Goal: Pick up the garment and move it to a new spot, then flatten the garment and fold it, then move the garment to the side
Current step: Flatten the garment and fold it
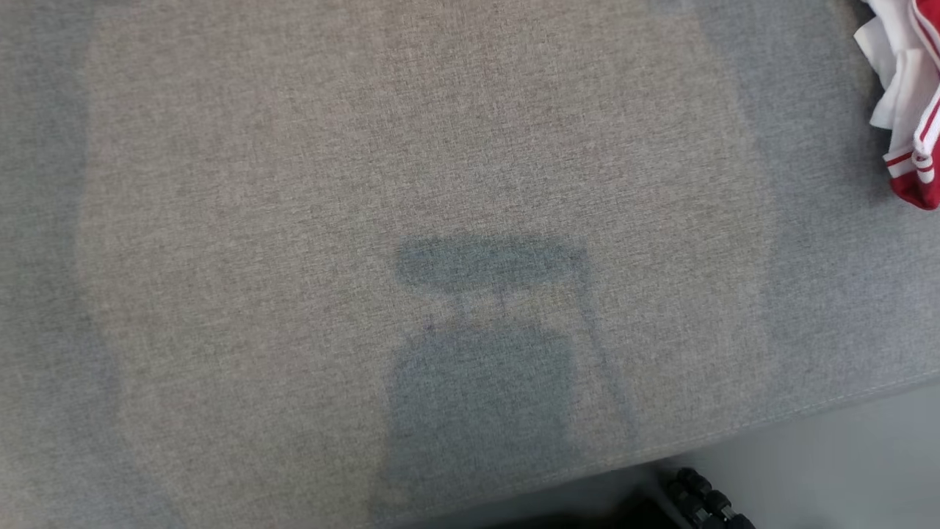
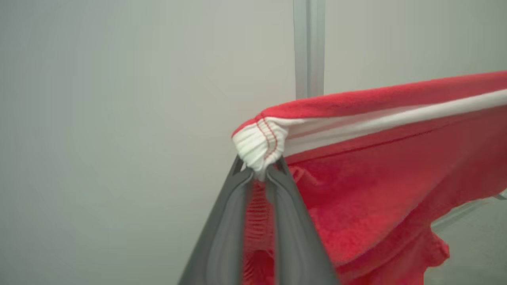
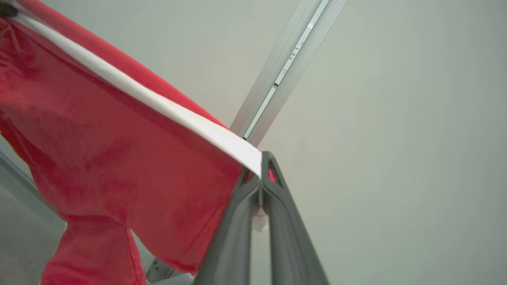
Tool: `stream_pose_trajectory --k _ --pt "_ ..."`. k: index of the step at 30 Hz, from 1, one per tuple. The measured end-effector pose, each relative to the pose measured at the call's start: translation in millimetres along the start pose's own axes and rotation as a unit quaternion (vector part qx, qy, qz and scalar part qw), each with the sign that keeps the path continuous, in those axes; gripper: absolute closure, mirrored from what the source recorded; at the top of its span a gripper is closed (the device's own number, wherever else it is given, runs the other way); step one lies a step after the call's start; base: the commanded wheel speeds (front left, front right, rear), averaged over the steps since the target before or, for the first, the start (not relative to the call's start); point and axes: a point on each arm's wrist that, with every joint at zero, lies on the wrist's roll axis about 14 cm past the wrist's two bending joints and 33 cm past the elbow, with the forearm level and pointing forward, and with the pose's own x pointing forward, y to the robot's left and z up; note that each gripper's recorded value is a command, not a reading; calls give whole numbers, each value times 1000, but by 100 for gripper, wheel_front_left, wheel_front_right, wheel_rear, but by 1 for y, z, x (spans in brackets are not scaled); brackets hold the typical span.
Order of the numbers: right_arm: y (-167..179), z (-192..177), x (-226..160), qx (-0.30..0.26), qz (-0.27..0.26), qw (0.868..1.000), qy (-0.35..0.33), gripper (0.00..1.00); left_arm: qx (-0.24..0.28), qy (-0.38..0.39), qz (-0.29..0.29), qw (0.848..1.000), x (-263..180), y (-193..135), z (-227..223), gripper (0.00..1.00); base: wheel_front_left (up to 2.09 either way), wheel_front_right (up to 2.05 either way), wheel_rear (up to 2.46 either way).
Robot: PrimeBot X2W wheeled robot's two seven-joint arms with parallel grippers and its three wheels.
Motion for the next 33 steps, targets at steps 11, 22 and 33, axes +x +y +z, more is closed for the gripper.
stream_pose_trajectory --k 11,22,33 --pt "117 -115 -105 60 103 983 138 100 -63 156 -9 986 -95 -18 -166 100 0 0 0" --pt "130 -96 -224 77 131 968 198 100 -120 215 -37 968 -219 -77 -161 100 0 0 0" --pt "142 -55 -333 118 122 952 256 100 -183 289 26 939 -367 -138 -126 100 0 0 0"
